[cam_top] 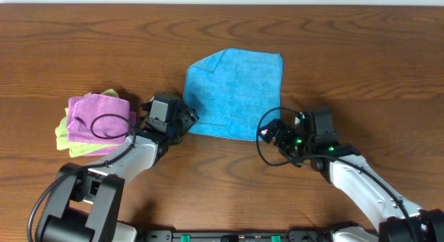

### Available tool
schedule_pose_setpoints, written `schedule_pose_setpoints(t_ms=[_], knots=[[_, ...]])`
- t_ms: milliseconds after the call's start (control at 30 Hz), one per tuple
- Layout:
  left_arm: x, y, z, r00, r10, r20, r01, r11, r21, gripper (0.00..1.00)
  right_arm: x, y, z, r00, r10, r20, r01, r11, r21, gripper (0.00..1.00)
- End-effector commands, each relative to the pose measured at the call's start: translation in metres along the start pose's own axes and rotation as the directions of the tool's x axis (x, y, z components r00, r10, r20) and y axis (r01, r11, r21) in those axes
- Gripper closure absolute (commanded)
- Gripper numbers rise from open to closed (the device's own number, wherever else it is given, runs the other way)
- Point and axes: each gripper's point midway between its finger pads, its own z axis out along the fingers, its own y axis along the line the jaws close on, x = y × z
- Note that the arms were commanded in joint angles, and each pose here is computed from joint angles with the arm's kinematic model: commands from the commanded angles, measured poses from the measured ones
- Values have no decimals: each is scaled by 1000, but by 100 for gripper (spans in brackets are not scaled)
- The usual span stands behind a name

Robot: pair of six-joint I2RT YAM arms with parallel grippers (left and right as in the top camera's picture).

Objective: Fold the cloth

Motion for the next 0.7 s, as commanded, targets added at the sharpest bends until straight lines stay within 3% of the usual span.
schedule_pose_setpoints(t_ms=[0,167,367,533,667], knots=[[16,28,12,998,-31,-48,27,996,-87,26,-10,-7,0,999,13,50,-15,999,32,1],[23,28,14,998,-21,-64,15,995,-94,27,-12,-11,8,999,20,45,-22,999,41,1],[32,28,16,997,-3,-78,-5,995,-100,38,-13,-19,27,999,44,23,-45,998,53,1],[31,28,17,998,1,-70,-8,995,-104,63,-14,-24,33,999,48,22,-49,997,63,3],[30,29,17,998,7,-65,-14,994,-108,80,-15,-24,33,999,47,26,-49,997,67,13]])
